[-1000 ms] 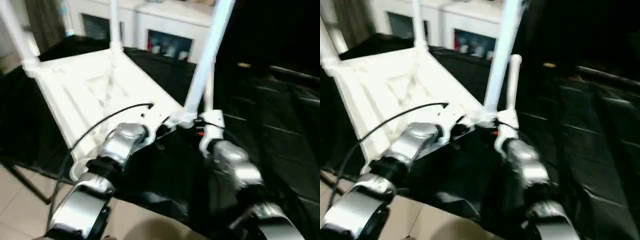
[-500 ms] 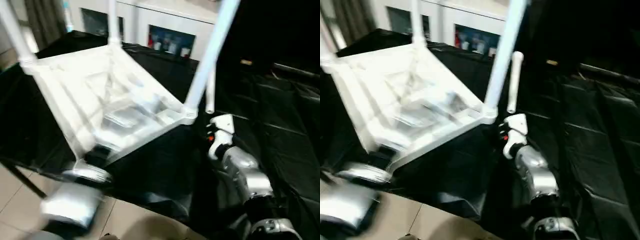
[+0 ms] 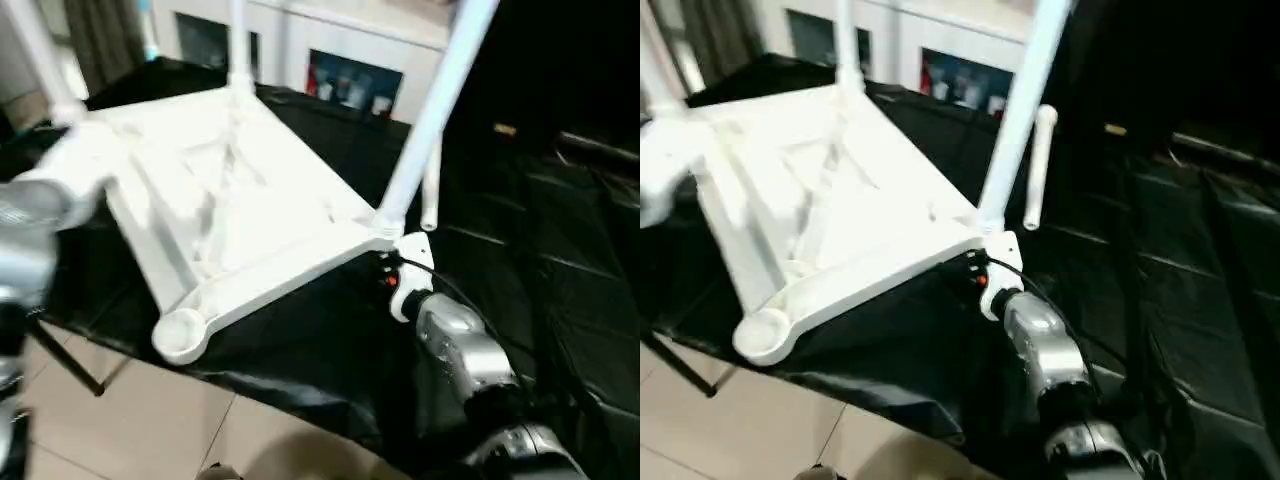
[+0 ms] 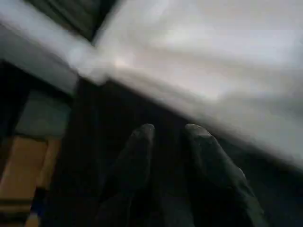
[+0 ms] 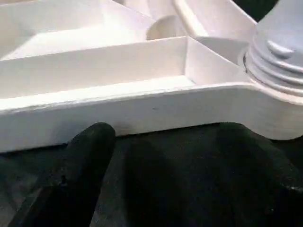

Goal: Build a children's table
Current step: Rotate table base

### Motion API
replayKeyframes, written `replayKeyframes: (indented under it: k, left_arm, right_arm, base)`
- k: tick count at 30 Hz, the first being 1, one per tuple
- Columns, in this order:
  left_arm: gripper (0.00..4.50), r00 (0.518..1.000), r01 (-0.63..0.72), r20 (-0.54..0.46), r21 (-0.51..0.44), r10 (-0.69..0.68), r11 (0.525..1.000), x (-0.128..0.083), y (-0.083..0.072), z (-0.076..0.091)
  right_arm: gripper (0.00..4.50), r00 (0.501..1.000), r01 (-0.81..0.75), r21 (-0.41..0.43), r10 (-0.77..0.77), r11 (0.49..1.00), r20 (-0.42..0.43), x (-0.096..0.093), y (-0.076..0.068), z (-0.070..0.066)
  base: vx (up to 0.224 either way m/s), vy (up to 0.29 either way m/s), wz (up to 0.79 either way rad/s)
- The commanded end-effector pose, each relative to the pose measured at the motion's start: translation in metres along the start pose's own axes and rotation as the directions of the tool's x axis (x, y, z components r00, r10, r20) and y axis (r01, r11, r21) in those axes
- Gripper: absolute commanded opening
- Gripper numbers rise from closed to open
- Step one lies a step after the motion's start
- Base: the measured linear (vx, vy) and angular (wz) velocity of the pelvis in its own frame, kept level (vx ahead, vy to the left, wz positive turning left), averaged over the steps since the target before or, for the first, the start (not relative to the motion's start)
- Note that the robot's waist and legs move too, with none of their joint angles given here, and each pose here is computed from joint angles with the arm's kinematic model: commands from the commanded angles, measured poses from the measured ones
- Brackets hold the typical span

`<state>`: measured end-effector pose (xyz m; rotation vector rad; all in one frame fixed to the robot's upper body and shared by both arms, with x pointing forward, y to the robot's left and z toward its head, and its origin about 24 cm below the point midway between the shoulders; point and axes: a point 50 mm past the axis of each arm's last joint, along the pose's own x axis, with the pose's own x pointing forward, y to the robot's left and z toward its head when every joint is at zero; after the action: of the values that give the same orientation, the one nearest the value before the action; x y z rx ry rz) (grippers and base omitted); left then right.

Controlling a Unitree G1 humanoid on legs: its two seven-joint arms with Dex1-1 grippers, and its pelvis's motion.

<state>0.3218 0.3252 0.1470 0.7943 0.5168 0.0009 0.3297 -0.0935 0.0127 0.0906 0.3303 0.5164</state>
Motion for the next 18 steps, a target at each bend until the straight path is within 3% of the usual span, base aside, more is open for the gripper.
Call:
replayKeyframes:
  k: [1,2,3,9,16,18]
  left_arm:
    - [1.09,0.997,0.071,-0.016,0.000,-0.071,0.997,0.004,-0.018,-0.004]
    - [1.09,0.997,0.071,-0.016,0.000,-0.071,0.997,0.004,-0.018,-0.004]
    - [1.09,0.992,0.121,-0.010,-0.039,-0.122,0.992,0.006,-0.036,-0.009]
    - [1.09,0.962,0.272,-0.003,-0.089,-0.274,0.958,-0.001,-0.067,-0.010]
    - [1.09,0.877,0.479,0.103,-0.100,-0.469,0.872,-0.016,-0.099,0.007]
    - [1.09,0.825,0.562,0.115,-0.080,-0.553,0.823,-0.022,-0.112,0.009]
  right_arm:
    - [3.81,0.999,0.033,0.010,-0.033,0.999,0.001,0.003,-0.003,0.001]
    - [3.81,0.999,0.033,0.010,-0.033,0.999,0.001,0.003,-0.003,0.001]
    - [3.81,1.000,0.018,0.020,-0.018,1.000,0.015,0.009,0.003,0.008]
    - [3.81,1.000,-0.019,-0.006,0.020,1.000,0.020,0.020,0.013,0.016]
    - [3.81,0.999,-0.030,-0.032,0.031,0.999,0.015,0.026,0.013,0.021]
    - [3.81,0.999,-0.046,-0.046,0.047,0.998,0.015,0.026,0.013,0.022]
  base:
    - [0.000,0.000,0.00]
    - [0.000,0.000,0.00]
    - [0.000,0.000,0.00]
    - [0.000,0.000,0.00]
    - [0.000,0.000,0.00]
    - [0.000,0.000,0.00]
